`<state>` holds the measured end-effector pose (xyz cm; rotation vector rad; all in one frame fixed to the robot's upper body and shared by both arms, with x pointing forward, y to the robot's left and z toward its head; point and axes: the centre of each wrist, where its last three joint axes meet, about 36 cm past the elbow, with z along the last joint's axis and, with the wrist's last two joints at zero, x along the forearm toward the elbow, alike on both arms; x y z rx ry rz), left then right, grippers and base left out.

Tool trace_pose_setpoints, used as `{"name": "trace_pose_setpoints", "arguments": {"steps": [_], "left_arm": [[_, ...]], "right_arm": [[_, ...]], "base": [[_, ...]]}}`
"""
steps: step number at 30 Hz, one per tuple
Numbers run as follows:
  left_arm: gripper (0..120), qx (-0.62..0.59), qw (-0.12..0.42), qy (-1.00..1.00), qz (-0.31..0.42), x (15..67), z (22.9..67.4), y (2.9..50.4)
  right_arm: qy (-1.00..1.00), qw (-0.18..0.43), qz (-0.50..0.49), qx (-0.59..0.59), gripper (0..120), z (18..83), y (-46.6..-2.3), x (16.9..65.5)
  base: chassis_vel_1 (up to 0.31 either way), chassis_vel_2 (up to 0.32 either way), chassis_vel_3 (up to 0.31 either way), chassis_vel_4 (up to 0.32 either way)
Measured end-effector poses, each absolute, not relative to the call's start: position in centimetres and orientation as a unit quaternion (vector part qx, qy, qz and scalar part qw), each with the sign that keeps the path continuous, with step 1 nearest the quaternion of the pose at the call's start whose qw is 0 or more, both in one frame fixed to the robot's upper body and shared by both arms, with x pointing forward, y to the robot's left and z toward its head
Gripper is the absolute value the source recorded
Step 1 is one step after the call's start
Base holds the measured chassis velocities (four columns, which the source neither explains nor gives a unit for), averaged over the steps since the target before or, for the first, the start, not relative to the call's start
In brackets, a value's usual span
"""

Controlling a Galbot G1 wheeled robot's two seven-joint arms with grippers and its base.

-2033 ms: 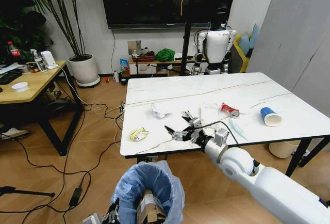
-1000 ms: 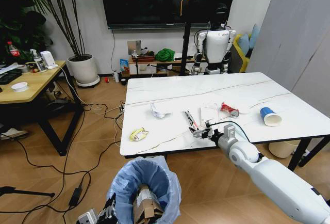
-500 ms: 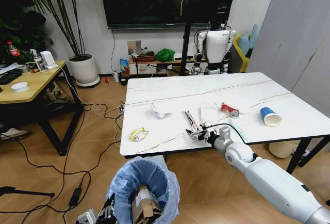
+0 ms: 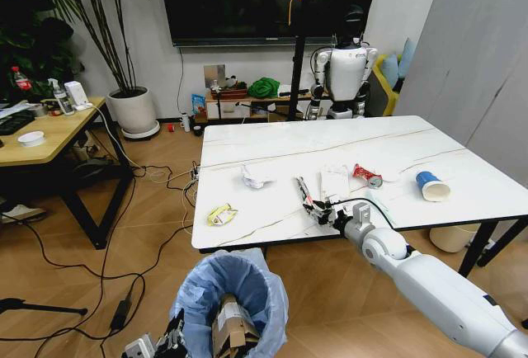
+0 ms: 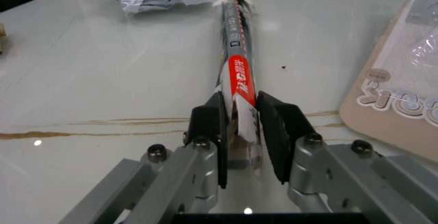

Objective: Pick up the trash bin and place the trash from the table into it.

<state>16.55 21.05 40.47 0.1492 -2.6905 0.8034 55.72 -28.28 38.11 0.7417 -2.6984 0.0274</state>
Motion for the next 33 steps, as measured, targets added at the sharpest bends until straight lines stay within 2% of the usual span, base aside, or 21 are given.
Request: {"name": "trace_pose_setpoints", "arguments": {"steps": [4, 9, 15, 18, 21, 22, 28, 33], "left_arm": [[0, 0.053, 0.164, -0.944, 0.28, 16.6, 40.5, 21.3], [0, 0.057, 0.165, -0.944, 0.28, 16.6, 40.5, 21.6], [0, 0.064, 0.166, -0.943, 0.282, 16.7, 40.5, 21.6], [0, 0.06, 0.166, -0.943, 0.283, 16.9, 40.5, 21.6], [0, 0.052, 0.171, -0.942, 0.285, 17.1, 40.2, 21.5], [0, 0.052, 0.171, -0.942, 0.285, 17.1, 40.2, 21.5], [0, 0.042, 0.17, -0.94, 0.292, 17.9, 40.1, 21.0], [0, 0.037, 0.173, -0.94, 0.291, 18.1, 39.9, 20.9]], "right_arm": [[-0.949, 0.171, 0.01, 0.266, 0, 37.9, -28.5, 55.7], [-0.947, 0.165, 0.005, 0.275, 0, 37.8, -28.8, 55.6], [-0.951, 0.131, -0.011, 0.281, 0, 38.8, -29.6, 55.2], [-0.953, 0.089, -0.009, 0.288, 0, 40.4, -30.7, 54.8], [-0.953, 0.007, 0.029, 0.302, 0, 41.9, -32.6, 54.6], [-0.953, 0.007, 0.029, 0.302, 0, 41.9, -32.6, 54.6], [-0.931, -0.079, 0.071, 0.35, 0, 48.5, -37.3, 52.7], [-0.901, -0.106, 0.109, 0.407, 0, 52.3, -38.4, 50.4]], "base": [[0.0, 0.0, 0.0, 0.0], [0.0, 0.0, 0.0, 0.0], [0.0, 0.0, 0.0, 0.0], [0.0, 0.0, 0.0, 0.0], [0.0, 0.0, 0.0, 0.0], [0.0, 0.0, 0.0, 0.0], [0.0, 0.0, 0.0, 0.0], [0.0, 0.0, 0.0, 0.0]]}}
